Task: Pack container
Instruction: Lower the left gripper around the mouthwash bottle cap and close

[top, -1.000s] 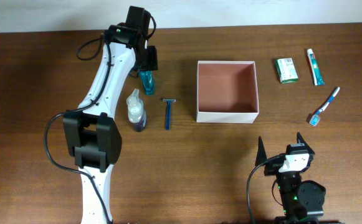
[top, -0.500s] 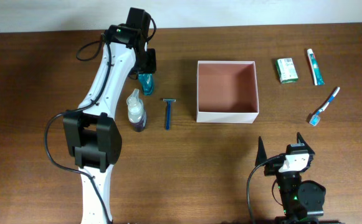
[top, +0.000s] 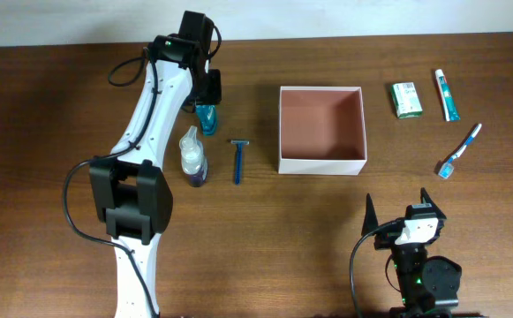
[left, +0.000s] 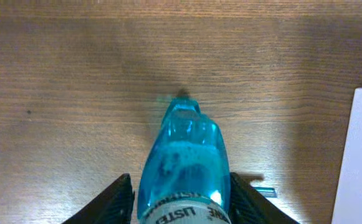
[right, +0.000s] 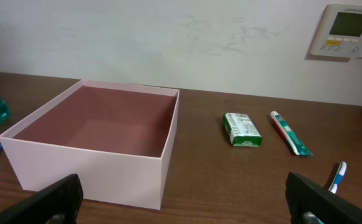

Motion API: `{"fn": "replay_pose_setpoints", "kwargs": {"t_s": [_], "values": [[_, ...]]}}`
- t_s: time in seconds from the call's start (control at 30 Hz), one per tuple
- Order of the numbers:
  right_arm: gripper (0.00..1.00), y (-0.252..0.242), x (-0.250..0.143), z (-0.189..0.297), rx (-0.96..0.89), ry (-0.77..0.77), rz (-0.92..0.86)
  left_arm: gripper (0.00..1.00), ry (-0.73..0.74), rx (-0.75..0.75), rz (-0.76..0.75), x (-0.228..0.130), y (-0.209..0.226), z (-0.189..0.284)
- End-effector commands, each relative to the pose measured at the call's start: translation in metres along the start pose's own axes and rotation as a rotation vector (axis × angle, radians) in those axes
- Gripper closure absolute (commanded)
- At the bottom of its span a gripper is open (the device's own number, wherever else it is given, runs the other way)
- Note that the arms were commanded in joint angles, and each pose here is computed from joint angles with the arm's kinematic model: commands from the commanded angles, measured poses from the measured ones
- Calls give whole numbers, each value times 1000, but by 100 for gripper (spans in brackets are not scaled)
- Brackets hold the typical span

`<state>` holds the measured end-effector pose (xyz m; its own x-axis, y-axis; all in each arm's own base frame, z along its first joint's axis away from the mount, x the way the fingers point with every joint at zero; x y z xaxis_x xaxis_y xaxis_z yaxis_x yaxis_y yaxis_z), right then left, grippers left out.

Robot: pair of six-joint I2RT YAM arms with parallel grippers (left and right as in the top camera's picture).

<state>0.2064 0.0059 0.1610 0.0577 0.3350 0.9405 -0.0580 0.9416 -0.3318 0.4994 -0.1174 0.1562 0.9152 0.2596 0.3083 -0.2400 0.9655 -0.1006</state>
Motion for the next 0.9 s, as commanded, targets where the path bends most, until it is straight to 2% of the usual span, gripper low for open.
{"fn": "replay_pose_setpoints", "kwargs": {"t_s": [0.0, 0.33, 0.87], "values": [[1, 2, -2, 0, 6, 2, 0, 50, -45, -6, -55, 10, -4, 4], [1, 2, -2, 0, 6, 2, 0, 49, -90, -27, -108, 19, -9, 4], [1, 2, -2, 0, 6, 2, 0, 49, -41, -9, -116, 9, -4, 3]]}}
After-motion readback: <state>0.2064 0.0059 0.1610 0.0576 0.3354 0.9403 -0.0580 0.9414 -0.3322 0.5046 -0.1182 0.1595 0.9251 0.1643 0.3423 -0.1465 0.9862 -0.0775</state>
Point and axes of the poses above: each gripper's point midway between its finger pads, its own z axis back along the fingers, its own y axis along the line the jaws close on, x = y × z, the point moved 4 cm from there along z, back along the fingers, and after that the axes turned 15 degrees about z, right-handed, at the moved point
